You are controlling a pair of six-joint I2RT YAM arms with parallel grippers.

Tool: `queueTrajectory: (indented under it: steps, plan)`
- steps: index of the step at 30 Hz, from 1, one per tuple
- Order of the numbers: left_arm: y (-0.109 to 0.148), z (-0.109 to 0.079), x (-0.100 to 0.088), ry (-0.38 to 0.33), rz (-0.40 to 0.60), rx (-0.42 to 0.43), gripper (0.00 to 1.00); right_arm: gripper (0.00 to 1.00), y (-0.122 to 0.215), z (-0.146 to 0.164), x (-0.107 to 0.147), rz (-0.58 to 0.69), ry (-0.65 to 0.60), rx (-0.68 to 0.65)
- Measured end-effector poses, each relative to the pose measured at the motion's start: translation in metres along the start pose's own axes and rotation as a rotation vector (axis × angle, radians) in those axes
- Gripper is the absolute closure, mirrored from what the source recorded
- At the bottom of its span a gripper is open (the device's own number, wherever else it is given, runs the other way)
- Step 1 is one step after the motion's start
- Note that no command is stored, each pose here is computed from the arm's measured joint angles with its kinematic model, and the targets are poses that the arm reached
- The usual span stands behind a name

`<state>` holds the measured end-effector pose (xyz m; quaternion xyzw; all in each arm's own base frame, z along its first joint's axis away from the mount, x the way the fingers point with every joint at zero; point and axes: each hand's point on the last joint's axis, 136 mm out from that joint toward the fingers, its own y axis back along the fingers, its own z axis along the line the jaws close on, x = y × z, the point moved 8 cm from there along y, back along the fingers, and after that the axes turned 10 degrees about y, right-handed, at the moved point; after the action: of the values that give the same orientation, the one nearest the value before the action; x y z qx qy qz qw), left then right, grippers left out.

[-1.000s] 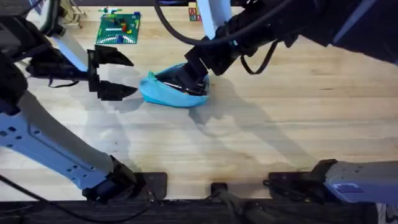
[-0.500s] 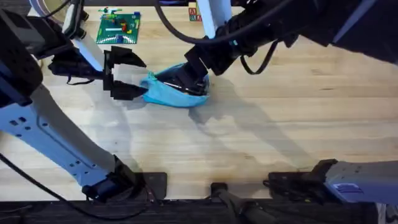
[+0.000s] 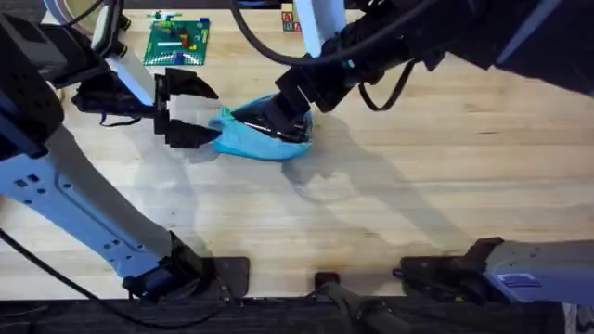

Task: Unzip the bag, pick up the pens from the table one at a time and place them inside, then zip the bag closed.

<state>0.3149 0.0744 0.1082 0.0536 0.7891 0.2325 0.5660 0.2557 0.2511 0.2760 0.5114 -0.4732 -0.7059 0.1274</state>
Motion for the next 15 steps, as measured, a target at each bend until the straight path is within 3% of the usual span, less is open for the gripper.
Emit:
queueTrajectory:
  steps: [4, 5, 6, 13, 15]
  plan:
    - [0.0, 0.0, 0.0, 0.0, 0.0, 0.0, 0.007, 0.005, 0.0, 0.0, 0.0, 0.0, 0.0, 0.0]
    - [0.0, 0.0, 0.0, 0.0, 0.0, 0.0, 0.046, 0.005, 0.0, 0.0, 0.0, 0.0, 0.0, 0.0]
    - [0.0, -0.0001, 0.0, 0.001, 0.0, 0.0, 0.123, 0.004, 0.0, 0.0, 0.0001, 0.0, 0.0, 0.0]
    - [0.0, -0.0062, -0.0019, 0.046, -0.005, 0.027, 0.926, 0.005, 0.0, 0.0, 0.0, 0.0, 0.0, 0.0]
    - [0.0001, -0.0074, -0.0023, 0.056, -0.006, 0.032, 0.954, 0.005, 0.0, 0.0, 0.0, 0.0, 0.0, 0.0]
